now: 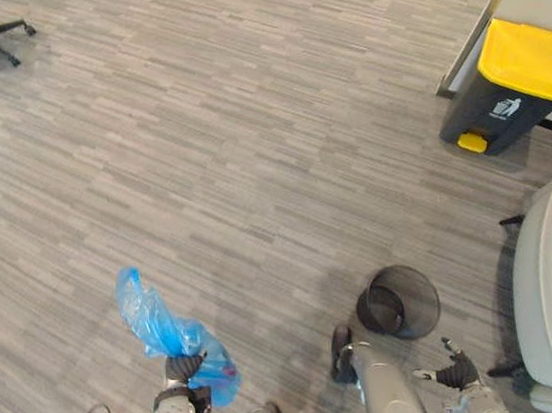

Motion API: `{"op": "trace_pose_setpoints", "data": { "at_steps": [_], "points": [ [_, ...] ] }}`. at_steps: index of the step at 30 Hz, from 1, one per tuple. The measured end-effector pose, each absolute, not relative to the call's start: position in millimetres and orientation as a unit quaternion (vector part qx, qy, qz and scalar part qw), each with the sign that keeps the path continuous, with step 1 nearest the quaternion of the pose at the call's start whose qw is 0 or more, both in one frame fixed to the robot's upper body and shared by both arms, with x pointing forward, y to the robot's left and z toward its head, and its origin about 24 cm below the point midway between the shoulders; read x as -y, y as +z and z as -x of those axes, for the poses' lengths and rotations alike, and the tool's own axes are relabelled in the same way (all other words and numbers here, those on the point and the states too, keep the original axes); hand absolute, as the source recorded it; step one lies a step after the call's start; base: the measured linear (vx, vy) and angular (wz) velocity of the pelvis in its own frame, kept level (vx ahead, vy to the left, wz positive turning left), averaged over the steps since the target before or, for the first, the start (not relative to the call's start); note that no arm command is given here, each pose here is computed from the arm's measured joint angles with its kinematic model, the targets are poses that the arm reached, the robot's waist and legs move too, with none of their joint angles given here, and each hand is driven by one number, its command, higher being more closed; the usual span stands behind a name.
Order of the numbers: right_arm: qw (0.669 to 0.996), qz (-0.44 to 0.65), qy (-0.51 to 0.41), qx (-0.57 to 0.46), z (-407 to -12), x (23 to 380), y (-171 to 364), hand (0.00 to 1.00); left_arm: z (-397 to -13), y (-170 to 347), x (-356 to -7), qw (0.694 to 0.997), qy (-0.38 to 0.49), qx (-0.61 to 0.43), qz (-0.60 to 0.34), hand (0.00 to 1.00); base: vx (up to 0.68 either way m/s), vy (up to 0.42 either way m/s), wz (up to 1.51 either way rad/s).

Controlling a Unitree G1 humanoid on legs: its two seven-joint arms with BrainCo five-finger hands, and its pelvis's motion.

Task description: Gather rubbish on tea table into small bin, then transfer packed bag to large trash can.

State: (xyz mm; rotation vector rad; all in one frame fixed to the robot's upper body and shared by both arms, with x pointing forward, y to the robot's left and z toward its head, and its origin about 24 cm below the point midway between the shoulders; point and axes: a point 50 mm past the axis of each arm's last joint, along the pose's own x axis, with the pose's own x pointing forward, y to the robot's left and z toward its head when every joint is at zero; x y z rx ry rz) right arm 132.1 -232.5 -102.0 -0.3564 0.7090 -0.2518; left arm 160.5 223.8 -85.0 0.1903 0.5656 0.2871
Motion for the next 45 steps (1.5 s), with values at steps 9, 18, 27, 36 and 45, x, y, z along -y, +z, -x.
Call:
{"op": "trace_pose_setpoints", "data": {
  "at_steps": [9,18,27,36,45],
  "points": [
    [0.933,0.163,-0.139,-0.288,-148.2,235.0,-82.7,0.0,-160.2,-80.8,-212.3,0.951,0.141,-0.263,-0.075,1.0,0.47,0.024,-0.87],
    [0.933,0.136,-0.137,-0.303,-145.0,215.0,-91.9,0.0,-156.6,-80.9,-219.0,0.947,0.137,-0.271,-0.103,1.0,0.46,0.246,-1.06],
    [0.917,0.153,-0.123,-0.347,-160.7,224.6,-108.4,0.0,-154.7,-94.2,-240.1,0.929,0.169,-0.311,-0.112,1.0,0.51,-0.045,-0.39],
    [0.934,0.144,-0.124,-0.304,-178.9,217.0,-94.6,0.0,-153.2,-96.2,-215.6,0.936,0.165,-0.304,-0.071,1.0,0.56,-0.053,-0.76],
    [0.927,0.143,-0.13,-0.32,-171.5,215.1,-100.7,0.0,-152.8,-93.7,-222.6,0.936,0.17,-0.298,-0.08,1.0,0.44,0.234,-0.57]
  ]
}}
